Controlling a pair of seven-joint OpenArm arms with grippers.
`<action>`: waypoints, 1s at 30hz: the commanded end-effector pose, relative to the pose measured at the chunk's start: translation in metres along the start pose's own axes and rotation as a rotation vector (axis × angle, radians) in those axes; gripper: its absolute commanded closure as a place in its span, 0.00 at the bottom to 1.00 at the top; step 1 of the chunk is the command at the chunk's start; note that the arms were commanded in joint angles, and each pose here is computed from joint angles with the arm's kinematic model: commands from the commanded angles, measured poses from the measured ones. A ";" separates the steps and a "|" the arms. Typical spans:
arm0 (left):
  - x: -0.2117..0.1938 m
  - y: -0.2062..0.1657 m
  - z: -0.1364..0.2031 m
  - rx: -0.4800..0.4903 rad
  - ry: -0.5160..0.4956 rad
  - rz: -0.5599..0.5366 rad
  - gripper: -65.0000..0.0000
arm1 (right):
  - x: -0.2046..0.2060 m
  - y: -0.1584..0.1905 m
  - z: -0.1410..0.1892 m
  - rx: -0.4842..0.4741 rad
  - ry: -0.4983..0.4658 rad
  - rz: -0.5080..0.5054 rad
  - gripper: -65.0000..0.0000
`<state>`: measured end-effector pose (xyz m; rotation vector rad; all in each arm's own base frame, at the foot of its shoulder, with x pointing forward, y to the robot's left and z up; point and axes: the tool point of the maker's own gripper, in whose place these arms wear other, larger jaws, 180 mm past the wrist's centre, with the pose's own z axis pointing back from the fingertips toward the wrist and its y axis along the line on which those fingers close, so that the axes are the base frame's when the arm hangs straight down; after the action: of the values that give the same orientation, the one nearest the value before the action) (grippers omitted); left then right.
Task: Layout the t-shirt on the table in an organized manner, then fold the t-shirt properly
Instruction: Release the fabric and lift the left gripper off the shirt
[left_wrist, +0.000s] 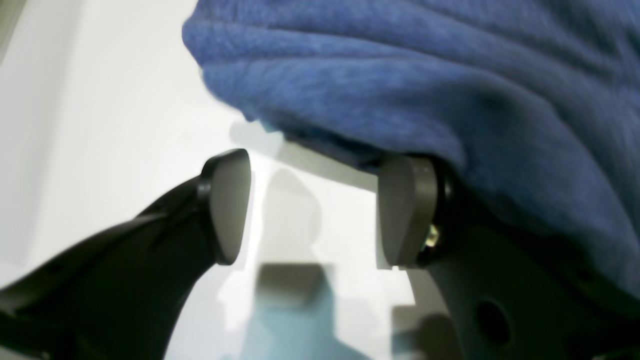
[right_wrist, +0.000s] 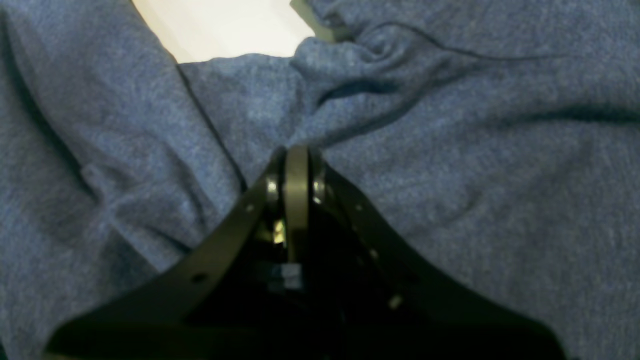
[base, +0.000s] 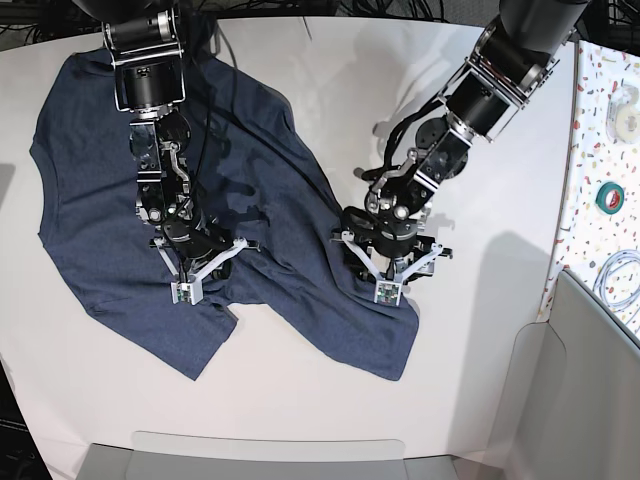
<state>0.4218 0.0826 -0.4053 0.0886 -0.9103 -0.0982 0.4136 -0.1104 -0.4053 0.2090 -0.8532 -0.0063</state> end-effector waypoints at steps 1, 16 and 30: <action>-0.002 0.001 -0.001 -0.009 0.023 0.017 0.39 | -0.033 -0.002 0.001 -0.008 0.135 0.000 1.00; 0.012 -0.072 0.032 -0.361 -0.064 -0.032 1.00 | -0.039 -0.011 0.004 -0.023 0.144 0.002 1.00; 0.037 0.038 0.022 -0.164 -0.156 0.186 1.00 | -0.040 -0.020 0.006 -0.039 0.149 0.015 1.00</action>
<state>0.4143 0.1192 -0.3814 -0.1451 -0.9858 0.0032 0.4090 -0.1167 -0.4071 0.2206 -0.8574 0.0025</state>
